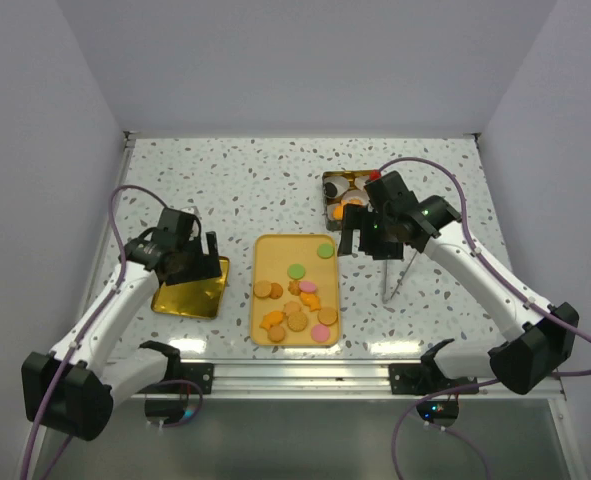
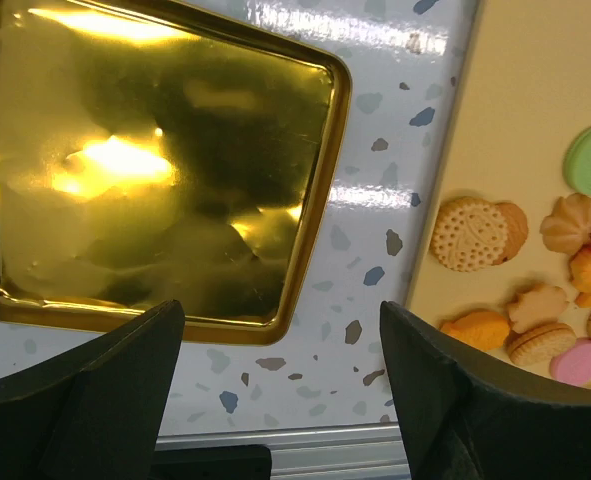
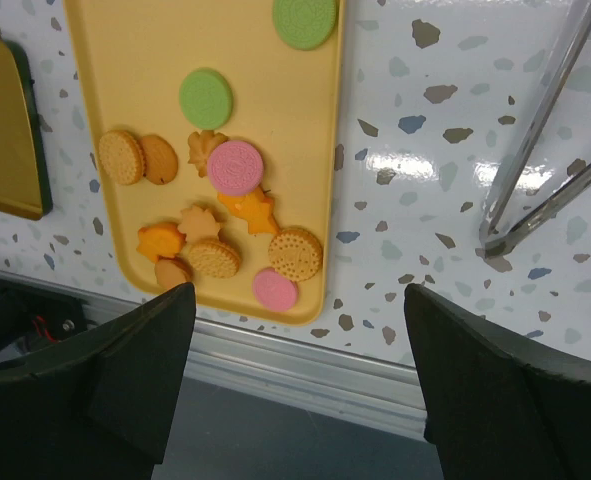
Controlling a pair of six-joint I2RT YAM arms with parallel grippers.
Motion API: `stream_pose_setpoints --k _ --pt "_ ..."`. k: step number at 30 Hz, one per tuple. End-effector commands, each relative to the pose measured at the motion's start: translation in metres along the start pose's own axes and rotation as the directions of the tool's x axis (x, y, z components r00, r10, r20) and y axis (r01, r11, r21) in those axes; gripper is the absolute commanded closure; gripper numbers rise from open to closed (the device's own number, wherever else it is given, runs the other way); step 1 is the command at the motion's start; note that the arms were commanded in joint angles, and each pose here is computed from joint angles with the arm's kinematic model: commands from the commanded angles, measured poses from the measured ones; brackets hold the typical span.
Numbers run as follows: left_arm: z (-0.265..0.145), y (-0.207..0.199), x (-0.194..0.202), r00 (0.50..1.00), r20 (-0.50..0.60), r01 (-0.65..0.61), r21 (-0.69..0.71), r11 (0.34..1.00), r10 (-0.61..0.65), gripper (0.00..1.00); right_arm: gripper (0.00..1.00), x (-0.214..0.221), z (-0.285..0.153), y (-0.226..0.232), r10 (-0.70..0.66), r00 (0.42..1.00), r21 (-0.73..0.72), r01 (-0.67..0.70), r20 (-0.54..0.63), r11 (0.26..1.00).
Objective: Pack the cookies
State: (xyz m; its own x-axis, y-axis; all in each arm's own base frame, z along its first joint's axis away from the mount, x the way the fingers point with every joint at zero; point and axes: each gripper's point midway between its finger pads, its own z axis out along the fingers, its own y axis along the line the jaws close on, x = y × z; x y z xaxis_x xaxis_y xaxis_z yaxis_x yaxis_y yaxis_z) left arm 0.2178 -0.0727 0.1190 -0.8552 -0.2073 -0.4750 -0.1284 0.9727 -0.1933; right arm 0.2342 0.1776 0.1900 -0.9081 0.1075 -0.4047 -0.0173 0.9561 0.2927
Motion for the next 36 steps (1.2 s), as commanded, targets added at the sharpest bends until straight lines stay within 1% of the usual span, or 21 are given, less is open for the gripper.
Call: stream_pose_setpoints --k 1,3,7,12,16,21,22,24,25,27,28,30,31,33,34,36 --pt "0.021 -0.007 0.005 0.997 -0.074 0.008 -0.003 1.0 -0.008 0.16 0.11 -0.022 -0.013 0.01 -0.016 0.997 -0.006 0.017 0.07 1.0" --pt "0.033 -0.006 0.012 0.992 -0.125 0.004 -0.024 1.0 -0.007 0.17 0.11 -0.024 -0.011 0.01 -0.029 0.998 -0.001 0.029 0.064 1.0" --pt "0.047 -0.01 0.01 0.99 -0.143 0.006 -0.028 1.0 -0.01 0.18 0.11 -0.026 -0.009 0.013 -0.037 0.998 -0.004 0.037 0.058 0.999" --pt "0.064 -0.012 0.022 0.98 -0.201 -0.025 -0.045 0.999 0.016 0.19 0.11 -0.024 -0.009 0.01 -0.044 0.997 0.004 0.044 0.056 0.999" --pt "0.075 -0.012 0.028 0.975 -0.218 -0.057 -0.092 0.994 0.035 0.2 0.11 -0.018 -0.006 0.001 -0.054 0.998 0.032 0.053 0.044 0.998" --pt "0.091 -0.005 0.041 0.963 -0.265 -0.099 -0.159 0.982 0.054 0.24 0.11 -0.012 -0.005 -0.008 -0.063 0.997 0.063 0.06 0.038 0.996" --pt "0.095 -0.004 0.042 0.96 -0.274 -0.105 -0.164 0.981 0.057 0.28 0.11 -0.012 -0.006 -0.009 -0.065 0.997 0.065 0.062 0.04 0.996" --pt "0.098 -0.003 0.044 0.958 -0.279 -0.114 -0.169 0.979 0.063 0.31 0.11 -0.012 -0.007 -0.011 -0.065 0.997 0.074 0.061 0.046 0.995" --pt "0.1 -0.003 0.044 0.958 -0.28 -0.118 -0.169 0.979 0.067 0.37 0.11 -0.011 -0.006 -0.013 -0.068 0.997 0.08 0.065 0.042 0.995" --pt "0.103 -0.003 0.046 0.955 -0.289 -0.127 -0.172 0.977 0.073 0.41 0.11 -0.01 -0.006 -0.016 -0.07 0.997 0.09 0.066 0.043 0.994" --pt "0.106 -0.002 0.048 0.953 -0.295 -0.131 -0.173 0.976 0.076 0.47 0.11 -0.01 -0.006 -0.017 -0.073 0.996 0.094 0.069 0.043 0.993" --pt "0.108 -0.002 0.05 0.949 -0.304 -0.14 -0.174 0.975 0.082 0.53 0.11 -0.008 -0.006 -0.019 -0.072 0.996 0.102 0.068 0.044 0.993" --pt "0.109 -0.002 0.051 0.949 -0.303 -0.143 -0.174 0.974 0.086 0.63 0.11 -0.008 -0.005 -0.02 -0.074 0.996 0.105 0.069 0.044 0.992" --pt "0.111 -0.003 0.053 0.945 -0.314 -0.151 -0.174 0.973 0.091 0.72 0.11 -0.007 -0.004 -0.021 -0.076 0.996 0.109 0.071 0.041 0.992" --pt "0.111 -0.003 0.053 0.944 -0.316 -0.153 -0.174 0.973 0.092 0.82 0.11 -0.008 -0.005 -0.021 -0.076 0.996 0.109 0.071 0.043 0.991" --pt "0.107 -0.003 0.05 0.943 -0.318 -0.162 -0.175 0.971 0.1 0.89 0.11 -0.009 -0.005 -0.02 -0.077 0.996 0.108 0.072 0.046 0.992"
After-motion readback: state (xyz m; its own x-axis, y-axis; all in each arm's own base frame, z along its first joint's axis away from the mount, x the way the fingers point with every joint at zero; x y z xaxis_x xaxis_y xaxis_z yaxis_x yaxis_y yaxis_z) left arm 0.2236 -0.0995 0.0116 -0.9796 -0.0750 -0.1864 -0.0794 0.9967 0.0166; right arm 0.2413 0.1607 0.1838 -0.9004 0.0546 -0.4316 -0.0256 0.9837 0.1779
